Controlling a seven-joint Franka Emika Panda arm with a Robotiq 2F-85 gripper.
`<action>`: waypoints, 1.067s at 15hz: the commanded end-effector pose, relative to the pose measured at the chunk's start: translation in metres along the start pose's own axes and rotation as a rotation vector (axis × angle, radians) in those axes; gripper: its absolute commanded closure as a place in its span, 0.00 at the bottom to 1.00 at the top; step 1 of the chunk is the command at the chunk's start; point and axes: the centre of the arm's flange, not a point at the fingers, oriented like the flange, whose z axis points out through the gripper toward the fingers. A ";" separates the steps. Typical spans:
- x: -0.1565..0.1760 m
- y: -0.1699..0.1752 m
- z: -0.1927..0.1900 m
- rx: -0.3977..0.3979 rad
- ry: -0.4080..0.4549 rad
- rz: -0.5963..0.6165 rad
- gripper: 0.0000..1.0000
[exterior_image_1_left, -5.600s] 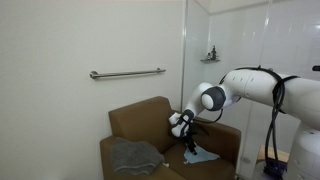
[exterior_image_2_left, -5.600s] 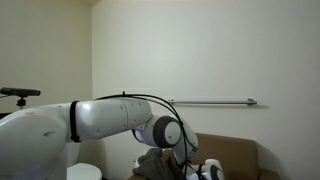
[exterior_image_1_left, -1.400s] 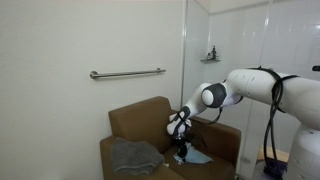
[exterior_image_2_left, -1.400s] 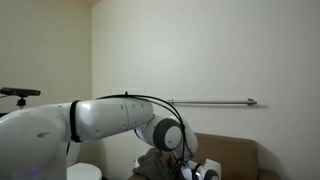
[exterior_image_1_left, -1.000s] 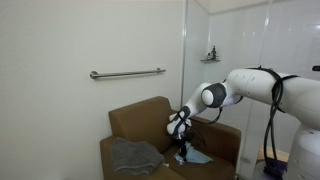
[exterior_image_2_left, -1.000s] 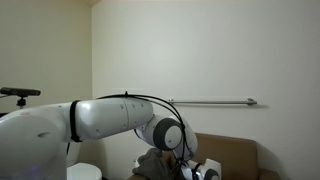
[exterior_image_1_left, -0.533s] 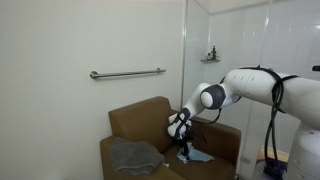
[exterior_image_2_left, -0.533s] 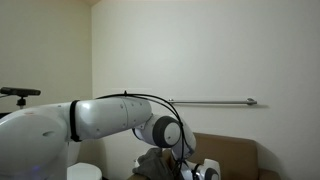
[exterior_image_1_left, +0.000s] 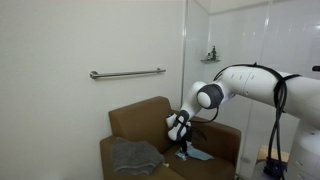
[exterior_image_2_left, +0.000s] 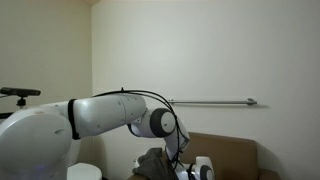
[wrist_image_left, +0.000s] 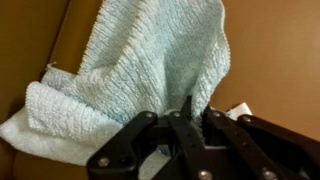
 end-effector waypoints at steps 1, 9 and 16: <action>-0.040 -0.032 -0.039 -0.075 0.004 0.069 0.94; -0.095 -0.045 -0.099 -0.085 0.078 0.258 0.95; -0.147 -0.020 -0.131 -0.003 0.051 0.363 0.95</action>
